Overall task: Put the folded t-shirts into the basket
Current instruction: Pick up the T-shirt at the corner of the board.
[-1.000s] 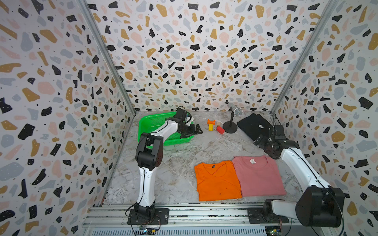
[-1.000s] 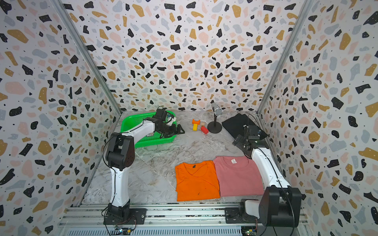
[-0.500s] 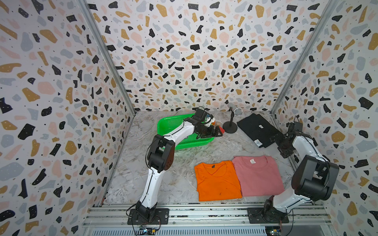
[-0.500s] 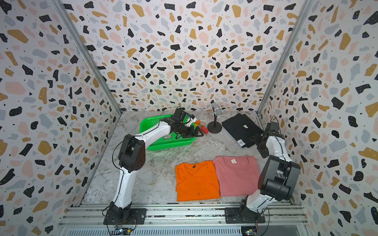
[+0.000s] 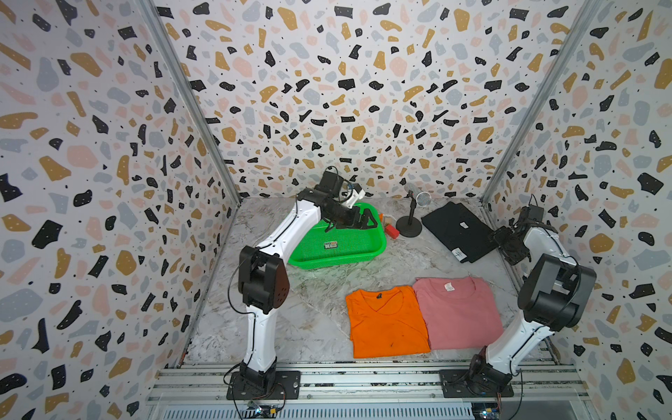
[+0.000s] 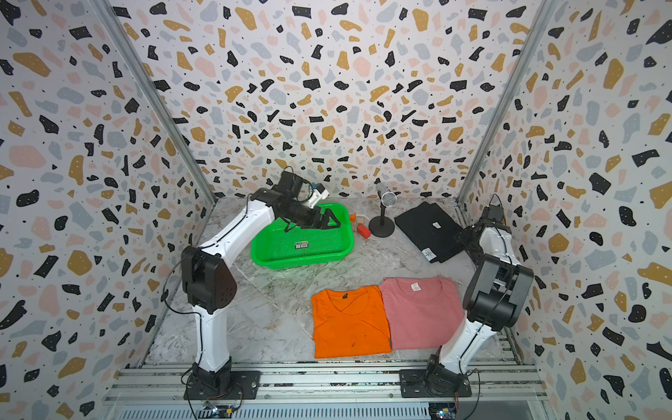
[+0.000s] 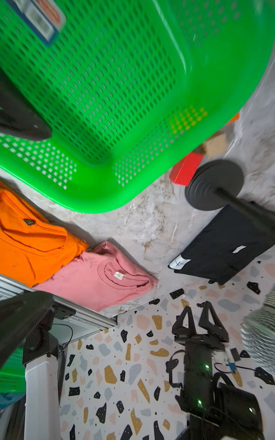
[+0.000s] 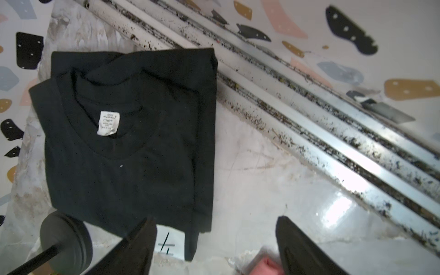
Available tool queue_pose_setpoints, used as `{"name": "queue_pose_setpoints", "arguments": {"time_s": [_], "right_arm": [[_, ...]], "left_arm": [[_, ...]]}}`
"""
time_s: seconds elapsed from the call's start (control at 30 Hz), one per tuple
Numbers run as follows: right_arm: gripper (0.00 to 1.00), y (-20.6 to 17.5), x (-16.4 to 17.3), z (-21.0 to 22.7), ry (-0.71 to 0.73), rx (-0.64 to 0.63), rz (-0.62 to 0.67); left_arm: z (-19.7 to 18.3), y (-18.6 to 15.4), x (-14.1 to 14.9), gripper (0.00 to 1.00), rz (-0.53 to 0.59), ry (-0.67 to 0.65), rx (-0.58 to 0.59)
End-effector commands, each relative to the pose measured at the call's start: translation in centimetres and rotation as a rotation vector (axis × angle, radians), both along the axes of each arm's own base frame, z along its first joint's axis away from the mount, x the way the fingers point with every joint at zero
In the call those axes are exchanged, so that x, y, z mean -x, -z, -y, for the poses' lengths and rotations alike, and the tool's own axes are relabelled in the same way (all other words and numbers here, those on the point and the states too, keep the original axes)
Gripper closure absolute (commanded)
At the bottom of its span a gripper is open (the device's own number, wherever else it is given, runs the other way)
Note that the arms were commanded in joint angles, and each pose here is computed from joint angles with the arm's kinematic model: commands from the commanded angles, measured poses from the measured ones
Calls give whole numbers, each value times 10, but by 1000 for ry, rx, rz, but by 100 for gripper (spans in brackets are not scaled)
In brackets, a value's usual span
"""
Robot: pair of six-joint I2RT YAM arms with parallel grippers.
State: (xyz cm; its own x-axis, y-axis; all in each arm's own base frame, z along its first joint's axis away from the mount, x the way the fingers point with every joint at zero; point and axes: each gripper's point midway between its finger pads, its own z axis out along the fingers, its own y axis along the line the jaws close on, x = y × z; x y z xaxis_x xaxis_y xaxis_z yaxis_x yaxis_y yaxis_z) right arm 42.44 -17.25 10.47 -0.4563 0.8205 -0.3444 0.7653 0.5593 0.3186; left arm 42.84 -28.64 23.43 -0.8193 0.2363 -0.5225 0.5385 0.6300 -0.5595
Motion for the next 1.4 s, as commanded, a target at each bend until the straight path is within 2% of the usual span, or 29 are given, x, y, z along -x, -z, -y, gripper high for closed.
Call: {"name": "queue_pose_setpoints", "arguments": {"time_s": [0.0, 0.03, 0.1, 0.17, 0.27, 0.3, 0.33, 0.47, 0.6, 0.87, 1.03, 1.2, 1.27, 1.37], "right_arm": [[21, -7, -19, 12, -5, 33, 49], [23, -5, -23, 12, -1, 18, 53], [36, 8, -31, 9, -2, -34, 51], [42, 21, -37, 3, 11, -92, 53], [44, 38, -39, -5, 36, -143, 42], [52, 41, -39, -9, 38, -159, 47], [54, 41, -42, -13, 35, -173, 62], [49, 35, -37, -27, 39, -169, 37], [47, 27, -34, -39, 14, -92, 11], [46, 7, -21, -66, 43, -132, -23], [46, 29, -11, -91, 65, -145, -81], [47, 54, -4, -93, 112, -150, -135], [50, 63, -2, -95, 118, -162, -154], [69, 73, -3, -104, 111, -193, -175]], "left_arm": [[-29, -19, 13, 0, 63, 4, -81], [-35, -16, 18, 0, 65, -3, -111], [-42, -2, 29, 0, 43, -3, -135], [-46, 5, 39, 0, 34, -3, -145], [-52, 13, 47, 0, 47, -3, -167], [-55, 13, 48, 0, 57, -3, -180], [-57, 13, 49, 0, 64, 1, -196], [-54, 8, 56, 0, 62, 32, -187], [-36, 6, 68, 0, 96, 122, -225], [-12, 2, 75, 0, 148, 180, -265], [-9, 8, 78, 0, 148, 183, -281], [-12, 18, 82, 0, 142, 183, -297], [-13, 24, 82, 0, 128, 175, -303], [-10, 23, 83, 0, 134, 178, -308]]}}
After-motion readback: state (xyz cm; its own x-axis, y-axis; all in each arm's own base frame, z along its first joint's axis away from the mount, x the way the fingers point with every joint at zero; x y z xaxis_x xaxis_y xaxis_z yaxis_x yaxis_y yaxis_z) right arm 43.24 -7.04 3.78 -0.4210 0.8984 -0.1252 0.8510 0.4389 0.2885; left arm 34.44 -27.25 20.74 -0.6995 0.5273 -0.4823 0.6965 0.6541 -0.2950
